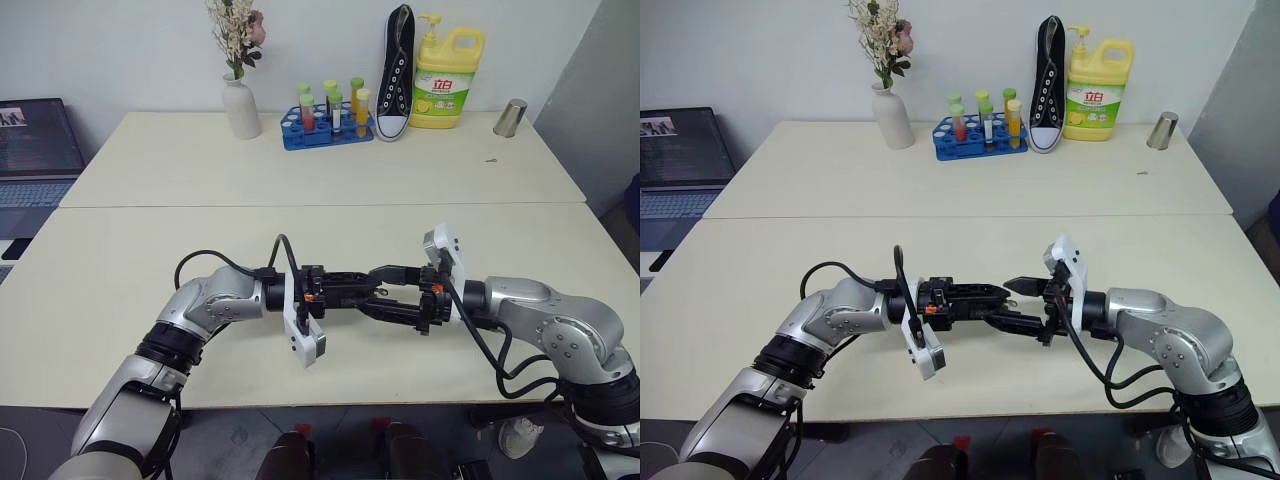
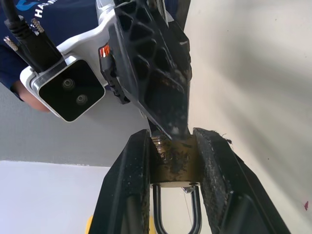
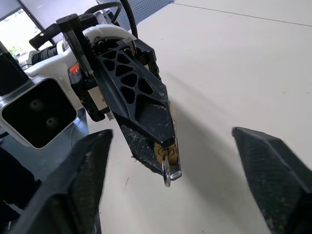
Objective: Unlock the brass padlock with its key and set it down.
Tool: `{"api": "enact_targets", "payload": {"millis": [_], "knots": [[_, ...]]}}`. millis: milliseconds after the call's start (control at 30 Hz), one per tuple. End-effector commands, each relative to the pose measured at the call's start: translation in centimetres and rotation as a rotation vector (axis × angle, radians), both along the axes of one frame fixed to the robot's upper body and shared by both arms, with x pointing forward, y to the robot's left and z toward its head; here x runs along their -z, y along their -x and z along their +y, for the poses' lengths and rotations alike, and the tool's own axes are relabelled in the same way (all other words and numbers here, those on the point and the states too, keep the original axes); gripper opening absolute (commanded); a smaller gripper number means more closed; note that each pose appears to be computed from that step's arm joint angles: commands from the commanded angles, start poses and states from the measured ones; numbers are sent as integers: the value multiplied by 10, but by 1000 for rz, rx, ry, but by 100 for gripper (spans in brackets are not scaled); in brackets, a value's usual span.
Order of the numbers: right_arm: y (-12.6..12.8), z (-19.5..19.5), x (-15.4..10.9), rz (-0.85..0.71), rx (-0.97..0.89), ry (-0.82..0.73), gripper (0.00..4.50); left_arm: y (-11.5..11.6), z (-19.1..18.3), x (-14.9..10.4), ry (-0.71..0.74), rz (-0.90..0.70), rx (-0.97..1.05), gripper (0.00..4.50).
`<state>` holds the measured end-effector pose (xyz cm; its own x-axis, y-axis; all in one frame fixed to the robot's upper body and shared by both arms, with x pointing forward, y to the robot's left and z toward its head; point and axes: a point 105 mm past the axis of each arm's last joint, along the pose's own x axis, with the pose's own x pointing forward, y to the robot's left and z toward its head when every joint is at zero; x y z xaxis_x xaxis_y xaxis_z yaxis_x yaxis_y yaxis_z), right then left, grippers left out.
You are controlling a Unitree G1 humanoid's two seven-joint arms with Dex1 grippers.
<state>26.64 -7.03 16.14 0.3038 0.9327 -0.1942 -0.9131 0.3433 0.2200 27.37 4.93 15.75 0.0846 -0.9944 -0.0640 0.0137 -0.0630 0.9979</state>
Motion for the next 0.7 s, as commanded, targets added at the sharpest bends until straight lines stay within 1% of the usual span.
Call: {"api": "enact_targets", "payload": {"millis": [33,267,300,433,500,667,700], "knots": [[1,4,-8,-34,-25,-15,283,5,-2,-11,45,-23,20,99],[3,5,-9,-36,-35,-20,26,5,-1,-10,41,-21,21,99],[3,5,-9,-36,-38,-21,13,5,-1,-10,40,-20,22,99],[4,6,-9,-37,-46,-22,13,5,0,-10,37,-22,22,99],[5,6,-10,-37,-49,-23,13,5,0,-12,58,-29,15,99],[6,7,-9,-38,-58,-21,13,7,3,-7,43,10,28,99],[6,7,-9,-38,-60,-20,13,9,4,-9,57,28,35,134]]}}
